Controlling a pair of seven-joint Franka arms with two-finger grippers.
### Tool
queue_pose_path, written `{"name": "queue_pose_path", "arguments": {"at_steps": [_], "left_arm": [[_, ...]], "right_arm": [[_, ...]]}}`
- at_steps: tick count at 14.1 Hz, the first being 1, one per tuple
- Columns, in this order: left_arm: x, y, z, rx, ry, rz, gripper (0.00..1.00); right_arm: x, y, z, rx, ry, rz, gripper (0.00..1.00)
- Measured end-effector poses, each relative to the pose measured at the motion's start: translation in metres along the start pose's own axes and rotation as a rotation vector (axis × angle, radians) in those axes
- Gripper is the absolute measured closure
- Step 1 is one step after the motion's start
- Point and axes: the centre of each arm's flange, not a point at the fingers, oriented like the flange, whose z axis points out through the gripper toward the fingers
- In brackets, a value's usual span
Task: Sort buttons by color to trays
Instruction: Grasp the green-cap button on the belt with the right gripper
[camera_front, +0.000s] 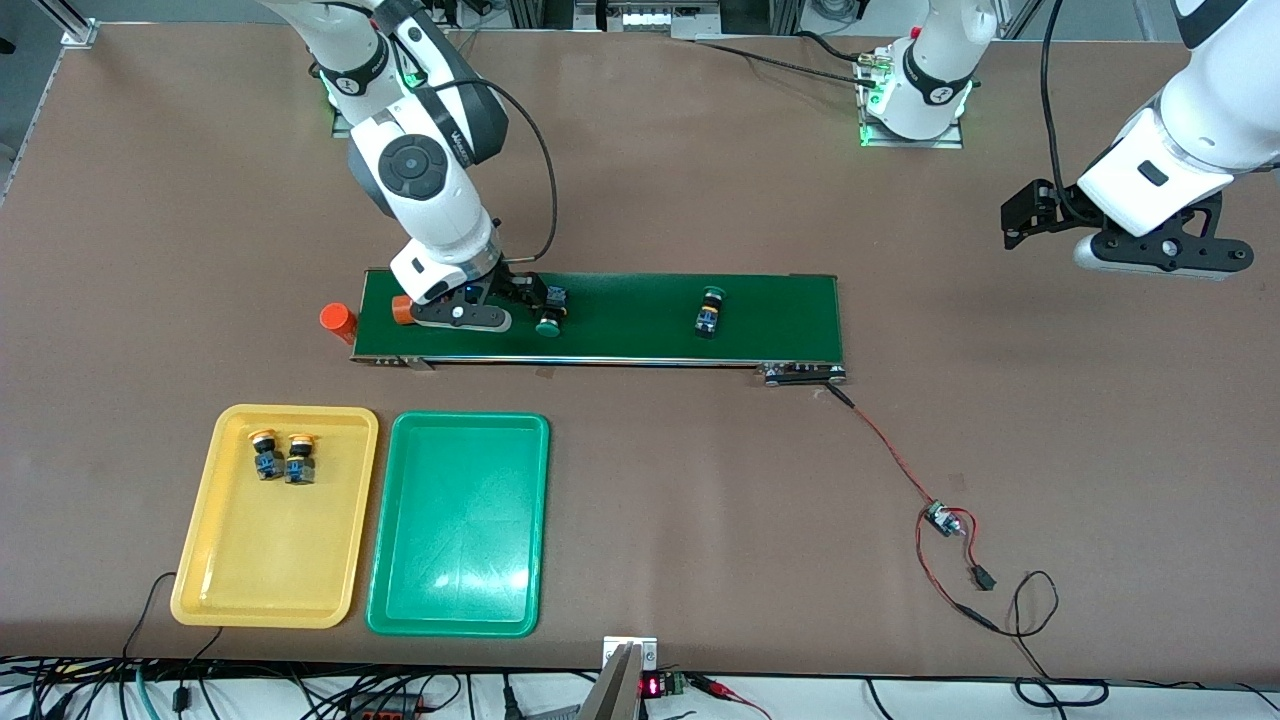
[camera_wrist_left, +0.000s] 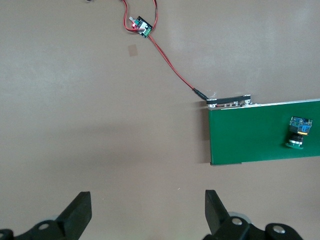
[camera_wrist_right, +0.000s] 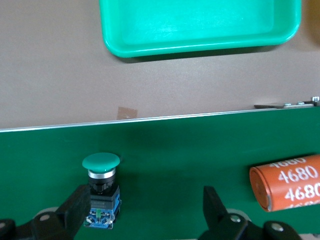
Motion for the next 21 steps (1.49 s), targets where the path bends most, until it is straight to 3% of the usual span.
{"name": "queue_pose_path", "arguments": {"at_steps": [16, 18, 21], "left_arm": [[0.001, -0.001, 0.001, 0.0, -0.003, -0.065, 0.0], [0.001, -0.001, 0.002, 0.0, -0.003, -0.066, 0.0], [0.002, -0.001, 0.002, 0.0, -0.003, -0.067, 0.0]], "right_arm": [[-0.007, -0.009, 0.05, -0.007, -0.028, -0.05, 0.0], [-0.007, -0.008, 0.055, -0.017, -0.029, -0.062, 0.05], [-0.006, -0.005, 0.061, -0.023, -0.035, -0.059, 0.38]]}}
